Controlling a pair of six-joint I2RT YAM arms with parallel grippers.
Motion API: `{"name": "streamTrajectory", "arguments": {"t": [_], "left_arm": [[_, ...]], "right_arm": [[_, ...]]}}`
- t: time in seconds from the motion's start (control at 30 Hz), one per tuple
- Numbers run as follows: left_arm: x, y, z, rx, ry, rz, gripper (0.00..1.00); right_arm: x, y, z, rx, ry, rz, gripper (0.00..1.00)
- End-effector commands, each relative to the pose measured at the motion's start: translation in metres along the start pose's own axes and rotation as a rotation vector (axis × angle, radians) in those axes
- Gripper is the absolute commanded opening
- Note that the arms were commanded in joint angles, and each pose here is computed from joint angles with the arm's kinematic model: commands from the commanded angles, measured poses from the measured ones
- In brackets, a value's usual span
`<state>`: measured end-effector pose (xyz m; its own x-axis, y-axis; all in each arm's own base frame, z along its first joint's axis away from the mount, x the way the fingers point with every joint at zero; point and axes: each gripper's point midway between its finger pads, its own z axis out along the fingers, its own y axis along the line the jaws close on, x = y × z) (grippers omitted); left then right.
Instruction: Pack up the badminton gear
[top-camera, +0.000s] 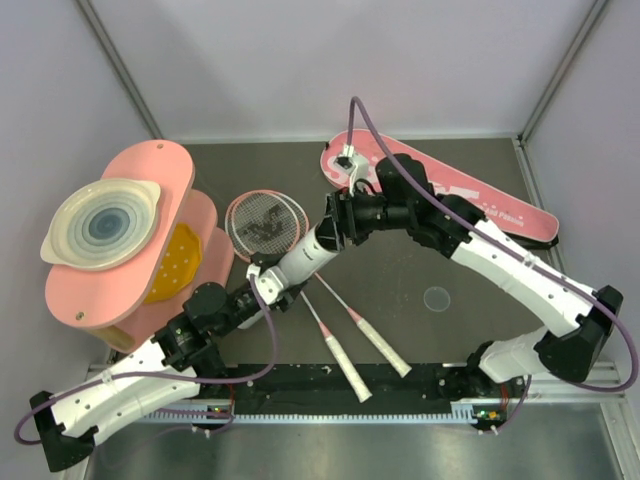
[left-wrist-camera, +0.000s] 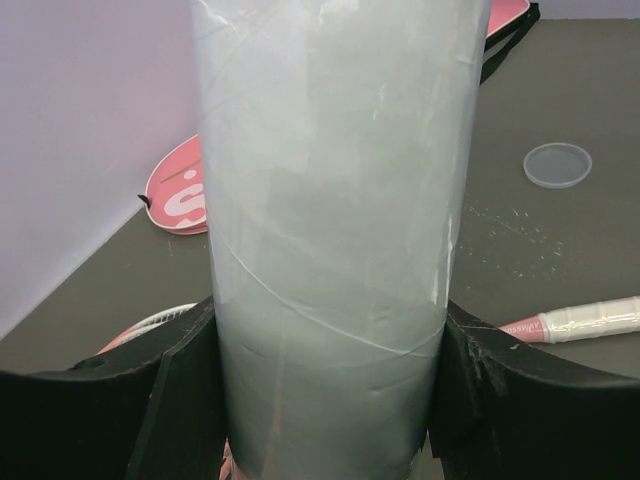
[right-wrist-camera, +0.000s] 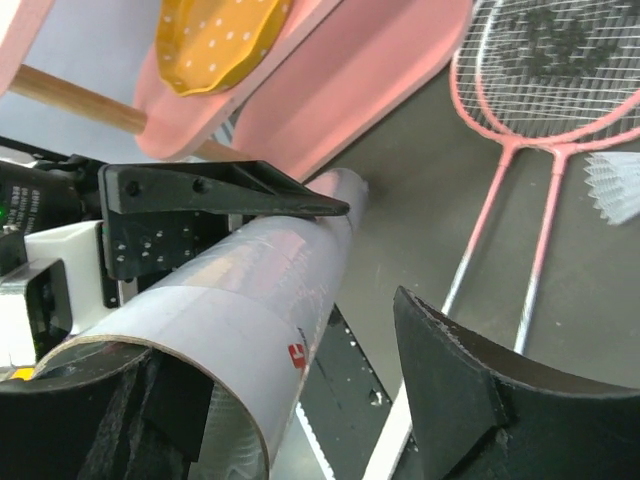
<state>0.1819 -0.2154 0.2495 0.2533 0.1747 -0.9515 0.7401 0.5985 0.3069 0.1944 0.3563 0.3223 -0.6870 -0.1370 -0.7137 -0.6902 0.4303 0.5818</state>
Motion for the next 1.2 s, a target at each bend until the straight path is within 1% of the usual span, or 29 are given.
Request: {"name": "streamTrajectory", "arguments": {"t": [0.0, 0.03, 0.07, 0.1, 0.13, 0.2, 0.3, 0.33, 0.4, 0.43, 0.47, 0.5, 0.53, 0.6, 0.63, 0.67, 0.7, 0.73, 0.77, 0.8, 0.87, 0.9, 0.93, 0.97, 1.0, 1.07, 1.1, 1.17], "left_arm": [[-0.036, 0.007, 0.001, -0.017, -0.128, 0.001, 0.10], [-0.037, 0.009, 0.000, -0.024, -0.127, 0.002, 0.10], [-0.037, 0.010, 0.000, -0.031, -0.128, 0.002, 0.10], [-0.038, 0.011, -0.001, -0.034, -0.131, 0.001, 0.10], [-0.038, 0.012, -0.001, -0.039, -0.131, 0.004, 0.10], [-0.039, 0.012, -0.001, -0.040, -0.134, 0.004, 0.10], [-0.041, 0.013, -0.002, -0.047, -0.142, 0.000, 0.10], [-0.042, 0.014, -0.003, -0.051, -0.144, -0.002, 0.10], [-0.042, 0.017, -0.004, -0.066, -0.145, 0.000, 0.10], [-0.043, 0.018, -0.005, -0.072, -0.146, 0.002, 0.10], [-0.044, 0.020, -0.007, -0.081, -0.151, 0.001, 0.10], [-0.044, 0.023, -0.008, -0.096, -0.151, 0.001, 0.10], [-0.044, 0.024, -0.009, -0.104, -0.153, 0.000, 0.10], [-0.046, 0.027, -0.011, -0.120, -0.159, 0.003, 0.10], [-0.045, 0.029, -0.012, -0.130, -0.157, 0.003, 0.10], [-0.047, 0.031, -0.013, -0.139, -0.163, 0.004, 0.10], [-0.047, 0.032, -0.014, -0.145, -0.165, 0.003, 0.10], [-0.048, 0.034, -0.015, -0.157, -0.167, 0.001, 0.10], [-0.048, 0.035, -0.016, -0.162, -0.169, 0.000, 0.10], [-0.049, 0.037, -0.017, -0.169, -0.171, -0.001, 0.10], [-0.050, 0.041, -0.020, -0.194, -0.175, -0.006, 0.10], [-0.051, 0.043, -0.021, -0.202, -0.178, -0.009, 0.10], [-0.052, 0.045, -0.023, -0.214, -0.182, -0.013, 0.10], [-0.053, 0.048, -0.024, -0.230, -0.183, -0.017, 0.10], [-0.053, 0.049, -0.025, -0.238, -0.183, -0.020, 0.10], [-0.054, 0.052, -0.028, -0.254, -0.189, -0.021, 0.10], [-0.055, 0.053, -0.028, -0.257, -0.193, -0.024, 0.10], [-0.055, 0.054, -0.030, -0.263, -0.195, -0.024, 0.10]], "right_arm": [[-0.033, 0.024, -0.044, 0.018, -0.166, -0.107, 0.71], [-0.033, 0.024, -0.051, 0.023, -0.199, -0.122, 0.73], [-0.048, 0.037, -0.080, 0.021, -0.310, -0.159, 0.77], [-0.053, 0.038, -0.093, 0.026, -0.363, -0.169, 0.79], [-0.050, 0.031, -0.097, 0.046, -0.384, -0.168, 0.80], [-0.060, 0.027, -0.124, 0.083, -0.498, -0.167, 0.82], [-0.063, -0.025, -0.140, 0.257, -0.589, -0.019, 0.84], [-0.060, -0.056, -0.140, 0.328, -0.610, 0.093, 0.85], [-0.058, -0.082, -0.136, 0.362, -0.617, 0.180, 0.86], [-0.053, -0.107, -0.124, 0.395, -0.582, 0.213, 0.85], [-0.049, -0.113, -0.110, 0.363, -0.528, 0.209, 0.85], [-0.050, -0.120, -0.102, 0.357, -0.510, 0.206, 0.85], [-0.046, -0.141, -0.082, 0.389, -0.453, 0.224, 0.85], [-0.043, -0.160, -0.064, 0.414, -0.402, 0.253, 0.85], [-0.050, -0.163, -0.053, 0.393, -0.384, 0.228, 0.85], [-0.040, -0.173, -0.028, 0.360, -0.313, 0.232, 0.83], [-0.034, -0.179, -0.013, 0.349, -0.283, 0.223, 0.83], [-0.035, -0.182, -0.002, 0.337, -0.270, 0.155, 0.83], [-0.020, -0.193, 0.021, 0.365, -0.215, 0.128, 0.82], [-0.016, -0.200, 0.031, 0.390, -0.189, 0.052, 0.82], [0.000, -0.219, 0.057, 0.451, -0.141, -0.017, 0.83], [0.006, -0.215, 0.070, 0.458, -0.120, -0.076, 0.82], [0.011, -0.217, 0.080, 0.466, -0.110, -0.101, 0.83], [0.006, -0.219, 0.087, 0.481, -0.144, -0.130, 0.82], [0.017, -0.223, 0.102, 0.489, -0.127, -0.139, 0.82], [0.017, -0.225, 0.116, 0.491, -0.144, -0.157, 0.78], [0.023, -0.235, 0.125, 0.526, -0.134, -0.164, 0.77], [0.027, -0.237, 0.137, 0.555, -0.124, -0.192, 0.72]]}}
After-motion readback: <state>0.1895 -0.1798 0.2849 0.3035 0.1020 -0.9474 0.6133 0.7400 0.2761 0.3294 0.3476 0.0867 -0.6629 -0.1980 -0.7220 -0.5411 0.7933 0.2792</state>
